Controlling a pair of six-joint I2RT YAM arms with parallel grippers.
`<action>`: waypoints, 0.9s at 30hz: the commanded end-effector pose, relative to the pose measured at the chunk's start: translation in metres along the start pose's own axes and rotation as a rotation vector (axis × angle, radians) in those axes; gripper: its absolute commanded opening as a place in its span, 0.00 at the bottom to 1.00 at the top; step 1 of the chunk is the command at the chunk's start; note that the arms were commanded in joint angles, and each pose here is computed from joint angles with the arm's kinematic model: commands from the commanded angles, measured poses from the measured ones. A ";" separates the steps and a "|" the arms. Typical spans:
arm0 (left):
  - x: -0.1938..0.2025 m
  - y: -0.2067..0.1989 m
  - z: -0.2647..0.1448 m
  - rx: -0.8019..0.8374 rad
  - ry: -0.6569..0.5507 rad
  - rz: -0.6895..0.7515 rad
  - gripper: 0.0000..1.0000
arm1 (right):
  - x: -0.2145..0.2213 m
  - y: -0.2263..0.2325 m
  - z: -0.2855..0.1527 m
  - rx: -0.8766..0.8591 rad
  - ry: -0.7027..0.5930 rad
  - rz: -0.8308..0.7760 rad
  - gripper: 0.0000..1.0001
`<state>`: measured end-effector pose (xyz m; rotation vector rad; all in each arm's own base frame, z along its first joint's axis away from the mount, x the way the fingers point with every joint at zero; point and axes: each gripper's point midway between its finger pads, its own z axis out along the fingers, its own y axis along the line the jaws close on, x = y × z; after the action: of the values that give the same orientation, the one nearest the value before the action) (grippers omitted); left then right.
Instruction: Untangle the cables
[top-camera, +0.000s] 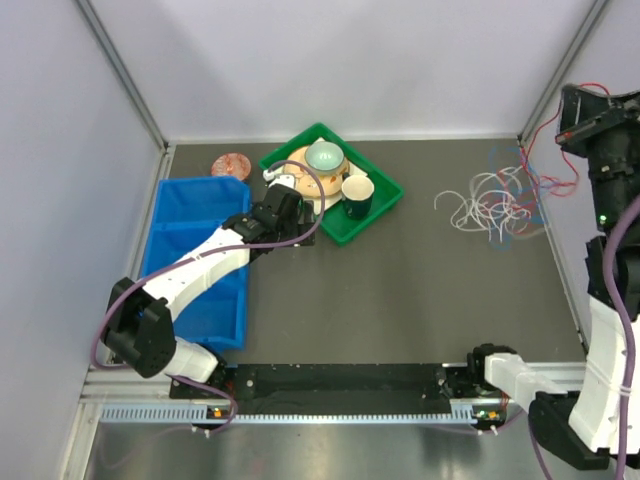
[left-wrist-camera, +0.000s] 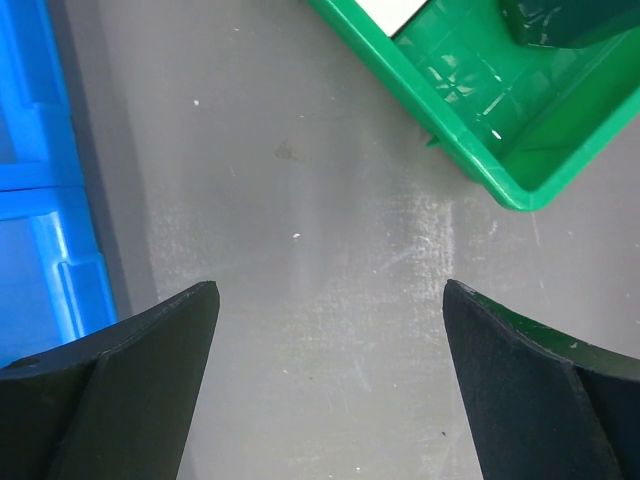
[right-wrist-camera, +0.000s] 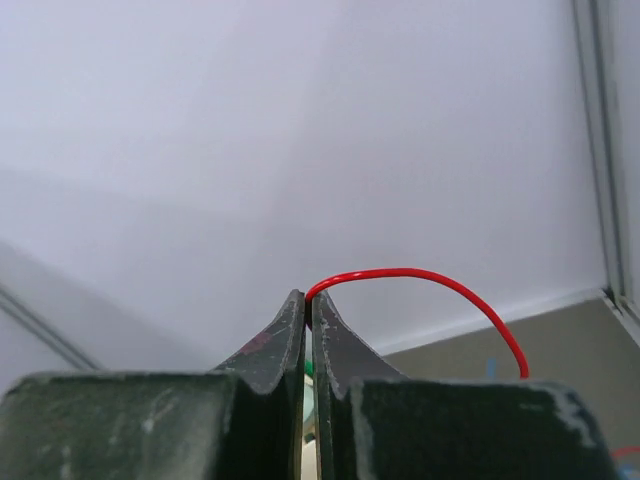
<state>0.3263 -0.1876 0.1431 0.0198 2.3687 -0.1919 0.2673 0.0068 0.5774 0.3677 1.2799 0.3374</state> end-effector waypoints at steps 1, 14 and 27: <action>-0.026 0.004 -0.013 -0.022 -0.087 -0.010 0.99 | 0.015 0.018 -0.001 -0.110 0.090 -0.011 0.00; -0.025 -0.002 -0.011 0.004 -0.066 0.024 0.99 | 0.375 -0.133 -0.045 0.221 0.881 0.090 0.00; -0.053 0.010 -0.037 -0.035 -0.208 -0.058 0.99 | 0.155 0.064 -0.032 -0.374 0.477 0.094 0.00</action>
<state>0.3362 -0.1821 0.1727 0.0133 2.2845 -0.1669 0.3084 0.1151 0.3873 0.1647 1.8183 0.6705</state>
